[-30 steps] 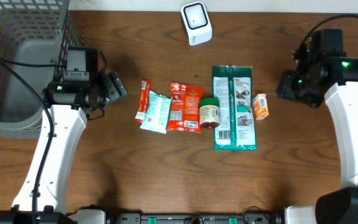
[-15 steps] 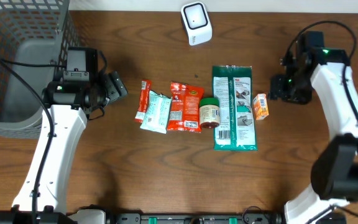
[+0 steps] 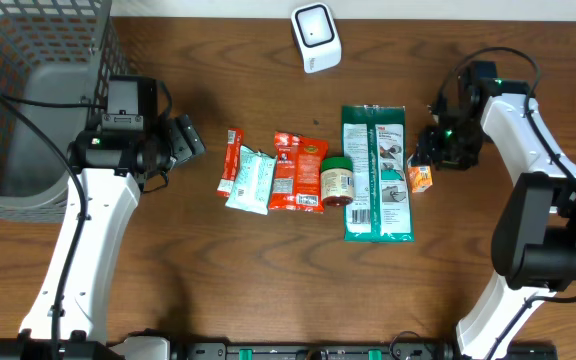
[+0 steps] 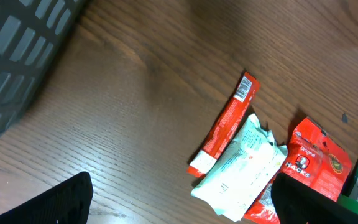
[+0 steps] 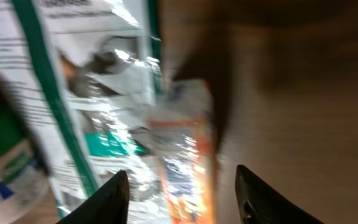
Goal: Scan the item barcode
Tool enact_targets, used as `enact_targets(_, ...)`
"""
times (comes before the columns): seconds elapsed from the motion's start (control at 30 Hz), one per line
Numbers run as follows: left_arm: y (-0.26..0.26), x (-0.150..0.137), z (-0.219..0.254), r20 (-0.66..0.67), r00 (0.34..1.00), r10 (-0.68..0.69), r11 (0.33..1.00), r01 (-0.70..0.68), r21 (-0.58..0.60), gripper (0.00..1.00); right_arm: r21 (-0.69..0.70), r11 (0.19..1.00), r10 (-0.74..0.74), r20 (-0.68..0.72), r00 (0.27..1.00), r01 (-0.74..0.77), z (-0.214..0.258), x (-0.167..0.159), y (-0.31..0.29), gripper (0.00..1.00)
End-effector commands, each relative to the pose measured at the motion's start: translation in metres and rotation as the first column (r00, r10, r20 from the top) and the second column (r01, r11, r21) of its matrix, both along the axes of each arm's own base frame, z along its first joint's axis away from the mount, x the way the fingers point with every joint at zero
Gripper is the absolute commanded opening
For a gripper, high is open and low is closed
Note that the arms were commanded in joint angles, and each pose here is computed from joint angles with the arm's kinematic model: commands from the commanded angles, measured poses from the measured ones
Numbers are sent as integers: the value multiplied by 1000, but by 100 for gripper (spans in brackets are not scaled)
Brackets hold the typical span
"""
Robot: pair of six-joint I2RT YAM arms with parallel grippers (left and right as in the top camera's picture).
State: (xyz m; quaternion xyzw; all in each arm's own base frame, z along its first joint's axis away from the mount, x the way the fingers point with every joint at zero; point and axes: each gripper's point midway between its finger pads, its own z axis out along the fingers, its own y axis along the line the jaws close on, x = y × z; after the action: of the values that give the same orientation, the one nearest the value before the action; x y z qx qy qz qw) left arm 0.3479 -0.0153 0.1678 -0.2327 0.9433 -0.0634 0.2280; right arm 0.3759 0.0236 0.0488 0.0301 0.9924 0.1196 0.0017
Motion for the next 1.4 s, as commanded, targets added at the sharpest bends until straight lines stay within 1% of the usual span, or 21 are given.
enact_targets(0.0,3,1,3,3,1000,-7,1000,7,19,92,122,991,51,16,999,-53,1,0,31,50)
enact_targets(0.17,3,1,3,3,1000,-7,1000,7,19,92,226,966,115,44,992,-122,8,-1,68,51)
enact_targets(0.3,3,1,3,3,1000,-7,1000,7,19,92,233,952,190,65,980,-200,9,-4,86,50)
enact_targets(0.33,3,1,3,3,1000,-7,1000,7,19,92,232,950,199,69,978,-209,10,-4,89,48)
enact_targets(0.43,3,1,3,3,1000,-7,1000,7,19,92,263,942,193,90,977,-210,23,1,93,48)
enact_targets(0.6,3,1,3,3,1000,-7,1000,7,19,92,259,951,140,122,983,-168,57,12,73,48)
enact_targets(0.67,3,1,3,3,1000,-7,1000,7,19,92,254,957,109,126,986,-139,63,13,63,47)
enact_targets(0.73,3,1,3,3,1000,-7,1000,7,19,92,200,975,77,102,992,-96,57,12,40,43)
enact_targets(0.83,3,1,3,3,1000,-7,1000,7,19,92,145,987,54,69,996,-64,43,6,22,44)
enact_targets(0.9,3,1,3,3,1000,-7,1000,7,19,92,133,990,38,59,998,-45,31,3,15,44)
enact_targets(0.93,3,1,3,3,1000,-7,1000,7,19,92,134,991,7,60,998,-14,21,3,8,42)
enact_targets(0.97,3,1,3,3,1000,-7,1000,7,19,92,134,991,-10,63,998,2,16,4,5,38)
enact_targets(1.03,3,1,3,3,1000,-7,1000,7,19,92,142,989,-47,68,997,37,6,5,-3,25)
enact_targets(1.17,3,1,3,3,1000,-7,1000,7,19,92,155,985,-82,72,994,70,-7,1,-14,9)
enact_targets(1.23,3,1,3,3,1000,-7,1000,7,19,92,156,985,-93,74,993,81,-15,-1,-17,6)
enact_targets(1.37,3,1,3,3,1000,-7,1000,7,19,92,155,984,-102,91,991,87,-35,-5,-16,6)
